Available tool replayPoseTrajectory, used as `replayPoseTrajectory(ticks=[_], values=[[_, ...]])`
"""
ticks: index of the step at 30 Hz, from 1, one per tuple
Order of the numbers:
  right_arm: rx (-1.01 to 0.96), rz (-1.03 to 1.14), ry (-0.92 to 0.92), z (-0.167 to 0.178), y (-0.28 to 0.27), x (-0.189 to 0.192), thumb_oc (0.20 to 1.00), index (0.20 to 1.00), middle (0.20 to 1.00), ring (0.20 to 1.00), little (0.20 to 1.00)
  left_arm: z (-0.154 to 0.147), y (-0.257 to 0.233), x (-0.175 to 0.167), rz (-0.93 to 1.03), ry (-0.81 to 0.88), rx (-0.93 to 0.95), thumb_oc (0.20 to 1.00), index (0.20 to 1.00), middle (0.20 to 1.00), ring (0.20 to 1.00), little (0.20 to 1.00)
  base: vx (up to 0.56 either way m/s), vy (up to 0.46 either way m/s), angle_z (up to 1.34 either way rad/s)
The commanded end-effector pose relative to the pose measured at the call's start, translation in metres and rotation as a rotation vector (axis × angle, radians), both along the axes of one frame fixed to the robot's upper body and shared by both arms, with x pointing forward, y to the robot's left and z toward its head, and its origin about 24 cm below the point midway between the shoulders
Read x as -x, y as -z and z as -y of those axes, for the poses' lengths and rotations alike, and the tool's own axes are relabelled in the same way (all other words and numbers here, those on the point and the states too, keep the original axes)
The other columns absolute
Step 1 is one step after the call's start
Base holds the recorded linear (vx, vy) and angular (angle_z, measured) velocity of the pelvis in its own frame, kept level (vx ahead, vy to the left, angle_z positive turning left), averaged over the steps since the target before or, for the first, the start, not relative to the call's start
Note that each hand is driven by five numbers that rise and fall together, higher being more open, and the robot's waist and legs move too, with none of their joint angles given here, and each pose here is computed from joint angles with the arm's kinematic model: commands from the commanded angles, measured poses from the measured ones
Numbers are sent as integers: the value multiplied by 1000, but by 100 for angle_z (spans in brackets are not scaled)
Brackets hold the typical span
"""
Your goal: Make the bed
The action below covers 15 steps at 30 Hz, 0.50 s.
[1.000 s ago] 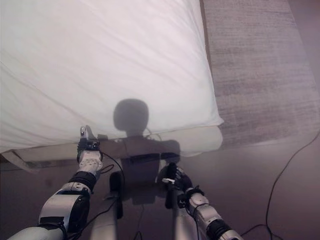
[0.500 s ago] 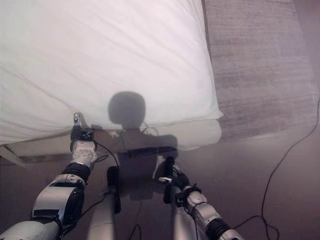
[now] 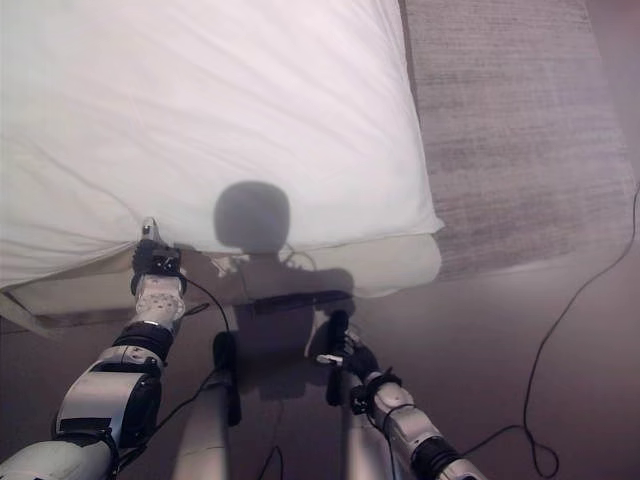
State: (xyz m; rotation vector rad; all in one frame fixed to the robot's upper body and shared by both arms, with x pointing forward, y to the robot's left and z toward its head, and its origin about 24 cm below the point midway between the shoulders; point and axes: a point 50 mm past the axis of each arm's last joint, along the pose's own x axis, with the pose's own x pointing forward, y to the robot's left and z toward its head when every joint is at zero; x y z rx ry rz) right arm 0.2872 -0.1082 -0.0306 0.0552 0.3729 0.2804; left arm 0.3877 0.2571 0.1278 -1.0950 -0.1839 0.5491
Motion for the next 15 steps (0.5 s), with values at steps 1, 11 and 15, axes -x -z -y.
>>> replayPoseTrajectory(ticks=[1, 11, 15], values=[[-18, 39, 11, 7, -3, 8, 1000, 1000, 1000, 1000, 1000, 38, -67, -16, 245, 92, -66, 200, 200, 200, 200, 200, 0, 0, 0], [-272, 77, 78, -3, -20, 0, 1000, 1000, 1000, 1000, 1000, 93, -91, 5, 568, 255, -21, 200, 200, 200, 200, 200, -2, 1, 1], [-568, 64, 126, -23, -34, -8, 1000, 1000, 1000, 1000, 1000, 114, -97, 18, 688, 326, 18, 200, 200, 200, 200, 200, 0, 0, 0]])
